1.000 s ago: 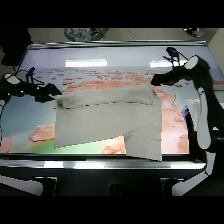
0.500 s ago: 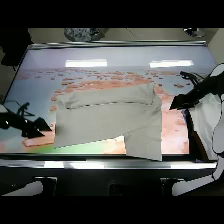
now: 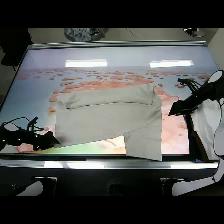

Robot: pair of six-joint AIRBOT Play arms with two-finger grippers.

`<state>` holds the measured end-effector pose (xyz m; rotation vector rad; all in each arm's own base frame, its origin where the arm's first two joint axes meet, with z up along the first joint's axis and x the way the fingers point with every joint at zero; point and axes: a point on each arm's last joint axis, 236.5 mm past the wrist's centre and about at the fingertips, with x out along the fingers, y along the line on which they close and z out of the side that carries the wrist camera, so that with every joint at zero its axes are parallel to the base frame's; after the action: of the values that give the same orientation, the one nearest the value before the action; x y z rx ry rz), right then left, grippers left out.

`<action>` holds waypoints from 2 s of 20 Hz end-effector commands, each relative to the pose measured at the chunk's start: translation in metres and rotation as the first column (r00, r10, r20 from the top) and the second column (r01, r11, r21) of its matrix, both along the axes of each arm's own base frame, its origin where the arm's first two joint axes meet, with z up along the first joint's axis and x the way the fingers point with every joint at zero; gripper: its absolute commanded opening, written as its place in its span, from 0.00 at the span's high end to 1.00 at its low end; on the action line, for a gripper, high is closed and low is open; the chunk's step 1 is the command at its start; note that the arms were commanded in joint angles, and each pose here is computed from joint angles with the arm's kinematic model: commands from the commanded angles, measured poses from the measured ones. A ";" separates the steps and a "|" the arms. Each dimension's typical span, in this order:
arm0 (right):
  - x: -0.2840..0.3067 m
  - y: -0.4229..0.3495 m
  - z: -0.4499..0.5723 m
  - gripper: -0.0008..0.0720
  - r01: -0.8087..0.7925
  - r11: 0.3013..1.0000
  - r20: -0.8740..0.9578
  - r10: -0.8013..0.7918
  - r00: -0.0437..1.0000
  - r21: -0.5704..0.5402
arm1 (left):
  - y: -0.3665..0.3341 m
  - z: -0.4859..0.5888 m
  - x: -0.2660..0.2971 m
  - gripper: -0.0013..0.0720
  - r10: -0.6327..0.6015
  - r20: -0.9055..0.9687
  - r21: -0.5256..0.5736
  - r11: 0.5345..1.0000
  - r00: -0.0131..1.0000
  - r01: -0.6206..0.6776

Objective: Fold the shirts.

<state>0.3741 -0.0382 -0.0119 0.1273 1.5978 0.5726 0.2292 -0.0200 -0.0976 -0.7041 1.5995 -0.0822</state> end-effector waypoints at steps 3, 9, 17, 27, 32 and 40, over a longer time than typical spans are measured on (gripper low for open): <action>-0.002 0.001 -0.006 0.16 -0.005 1.000 0.006 0.005 1.000 0.000 | 0.002 -0.007 0.014 0.81 0.040 0.050 0.034 0.999 0.998 -0.042; -0.028 0.019 -0.038 0.15 -0.007 0.998 -0.058 0.011 0.998 0.067 | 0.001 0.003 0.008 0.52 -0.020 0.040 0.011 1.000 0.999 0.020; -0.024 0.019 -0.042 0.15 -0.005 0.998 -0.037 0.007 0.999 0.064 | 0.017 0.006 -0.011 0.52 -0.017 -0.009 0.003 1.000 1.000 0.017; -0.031 0.022 -0.039 0.16 -0.017 0.996 -0.062 0.022 0.998 0.084 | 0.006 -0.015 0.005 0.94 0.038 0.070 0.024 0.999 0.997 -0.040; -0.034 0.039 -0.055 0.15 -0.041 0.996 -0.063 0.046 0.997 0.077 | 0.006 -0.014 0.005 0.94 0.035 0.070 0.022 0.999 0.997 -0.037; -0.024 0.052 -0.095 0.32 0.034 0.996 -0.100 -0.026 0.995 0.081 | 0.003 -0.009 0.001 0.94 -0.007 0.080 0.013 1.000 0.997 0.006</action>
<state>0.3503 0.0115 -0.0933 0.2248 1.6413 0.6350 0.2324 -0.0159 -0.1085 -0.6836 1.5178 -0.0895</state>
